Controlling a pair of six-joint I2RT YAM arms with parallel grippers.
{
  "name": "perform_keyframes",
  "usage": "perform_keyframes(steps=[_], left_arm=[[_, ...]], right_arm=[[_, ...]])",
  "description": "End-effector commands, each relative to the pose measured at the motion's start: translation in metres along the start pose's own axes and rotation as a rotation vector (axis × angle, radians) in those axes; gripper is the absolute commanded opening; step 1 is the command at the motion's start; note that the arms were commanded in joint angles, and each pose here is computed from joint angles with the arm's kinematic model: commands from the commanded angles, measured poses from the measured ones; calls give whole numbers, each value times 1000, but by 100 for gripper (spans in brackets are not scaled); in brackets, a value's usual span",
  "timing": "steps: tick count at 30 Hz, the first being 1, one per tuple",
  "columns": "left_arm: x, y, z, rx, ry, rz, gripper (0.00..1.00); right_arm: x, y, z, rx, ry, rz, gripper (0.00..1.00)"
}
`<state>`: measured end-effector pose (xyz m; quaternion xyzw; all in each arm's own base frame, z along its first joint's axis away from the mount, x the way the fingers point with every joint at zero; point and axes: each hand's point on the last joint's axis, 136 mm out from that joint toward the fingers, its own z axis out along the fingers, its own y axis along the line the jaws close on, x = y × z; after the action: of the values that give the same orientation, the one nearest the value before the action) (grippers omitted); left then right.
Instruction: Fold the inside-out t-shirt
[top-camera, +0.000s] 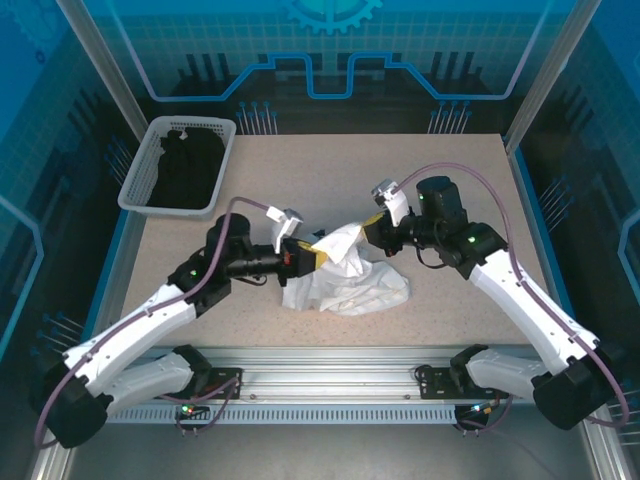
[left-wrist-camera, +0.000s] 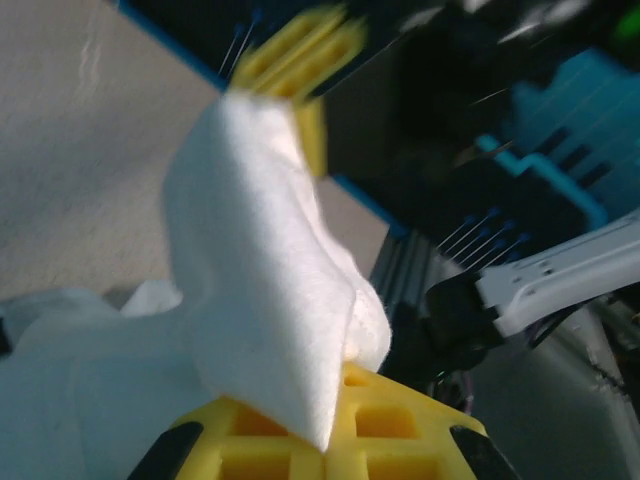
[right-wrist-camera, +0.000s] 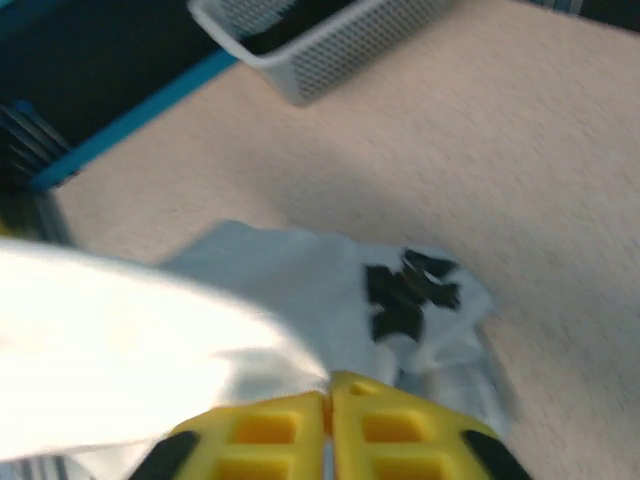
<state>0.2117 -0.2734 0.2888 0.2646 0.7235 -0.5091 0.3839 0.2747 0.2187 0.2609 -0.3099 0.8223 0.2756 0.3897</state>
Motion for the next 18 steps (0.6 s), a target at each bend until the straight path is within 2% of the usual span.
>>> perform_keyframes(steps=[1, 3, 6, 8, 10, 18], left_arm=[[-12, -11, -8, 86, -48, -25, 0], [-14, -7, -8, 76, -56, -37, 0], [-16, -4, -6, 67, -54, -47, 0], [-15, -1, -5, 60, -49, -52, 0], [-14, 0, -4, 57, -46, -52, 0], [-13, 0, -7, 44, -50, -38, 0]], right_arm=[[14, -20, -5, 166, 95, -12, 23], [14, -5, -13, 125, 74, -82, 30], [16, 41, -25, -66, -21, -183, 39], [20, 68, -32, -190, -89, -232, 43], [22, 79, -31, -259, -128, -221, 45], [26, 81, 6, -360, -42, -152, 47]])
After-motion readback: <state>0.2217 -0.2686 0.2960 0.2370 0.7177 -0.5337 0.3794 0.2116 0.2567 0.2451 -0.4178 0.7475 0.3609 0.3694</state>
